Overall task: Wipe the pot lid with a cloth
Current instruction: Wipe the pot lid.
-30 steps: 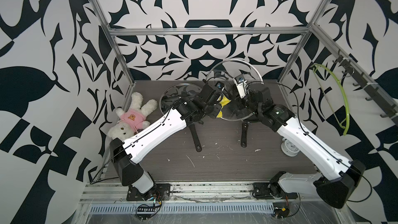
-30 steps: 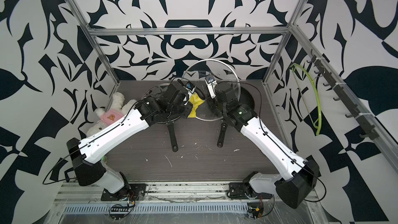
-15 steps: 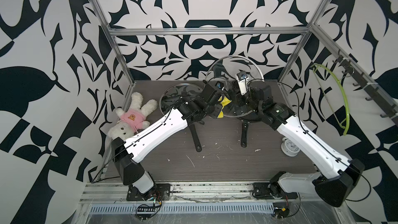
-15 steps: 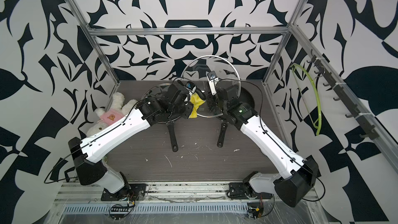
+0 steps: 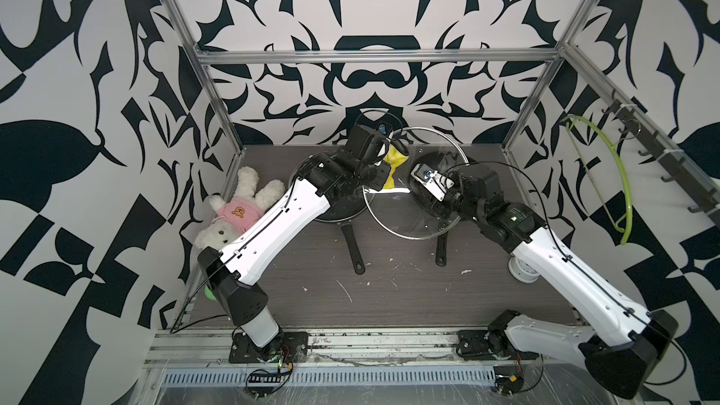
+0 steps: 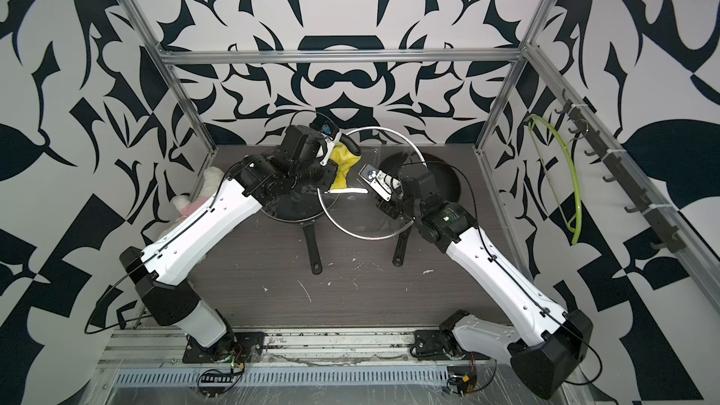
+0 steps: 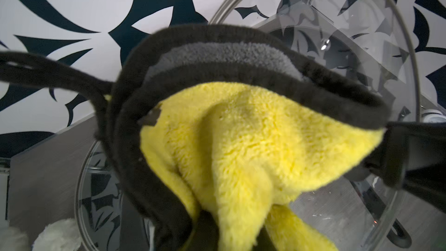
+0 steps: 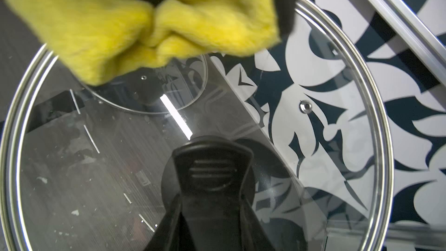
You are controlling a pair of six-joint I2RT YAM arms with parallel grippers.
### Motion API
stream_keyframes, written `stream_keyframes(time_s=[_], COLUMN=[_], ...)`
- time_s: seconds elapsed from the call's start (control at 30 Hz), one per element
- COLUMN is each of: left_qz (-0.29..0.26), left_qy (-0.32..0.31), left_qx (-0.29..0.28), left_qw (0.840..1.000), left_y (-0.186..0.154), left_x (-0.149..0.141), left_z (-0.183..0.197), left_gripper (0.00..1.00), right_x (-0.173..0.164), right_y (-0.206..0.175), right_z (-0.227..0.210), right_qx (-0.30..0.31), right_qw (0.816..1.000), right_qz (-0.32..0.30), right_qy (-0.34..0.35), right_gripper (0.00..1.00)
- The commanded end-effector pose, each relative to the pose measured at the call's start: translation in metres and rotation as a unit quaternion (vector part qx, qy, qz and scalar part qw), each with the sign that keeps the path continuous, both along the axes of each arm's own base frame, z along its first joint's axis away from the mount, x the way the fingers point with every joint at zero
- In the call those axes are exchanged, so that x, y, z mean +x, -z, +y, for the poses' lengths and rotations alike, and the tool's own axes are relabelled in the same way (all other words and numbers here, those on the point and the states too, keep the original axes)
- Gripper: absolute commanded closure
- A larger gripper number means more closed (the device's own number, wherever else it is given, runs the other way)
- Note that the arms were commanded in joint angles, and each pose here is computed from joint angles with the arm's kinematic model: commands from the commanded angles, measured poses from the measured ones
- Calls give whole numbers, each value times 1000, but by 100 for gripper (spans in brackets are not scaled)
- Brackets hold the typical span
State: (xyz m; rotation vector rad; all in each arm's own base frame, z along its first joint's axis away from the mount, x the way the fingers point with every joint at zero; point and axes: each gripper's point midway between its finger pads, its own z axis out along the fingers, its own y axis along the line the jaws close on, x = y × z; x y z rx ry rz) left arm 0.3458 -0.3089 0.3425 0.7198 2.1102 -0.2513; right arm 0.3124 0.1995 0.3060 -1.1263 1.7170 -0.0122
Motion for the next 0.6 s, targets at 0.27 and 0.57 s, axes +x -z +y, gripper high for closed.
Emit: stream_keyframes(time_s=[0.27,0.57], left_qz=[85,85], left_qy=[142,152], left_qx=[86,87], left_qw=[982,981], left_y=[51,55], left_x=[-17,-23], left_z=[-49,-59], left_gripper=[100,100], right_x=[-37,-20], right_y=[-76,-81], right_z=[55,48], right_qx=[-18,-17], right_qw=[975,981], right_qz=[-146,-160], right_qy=[-165,-106], right_gripper=[100,100])
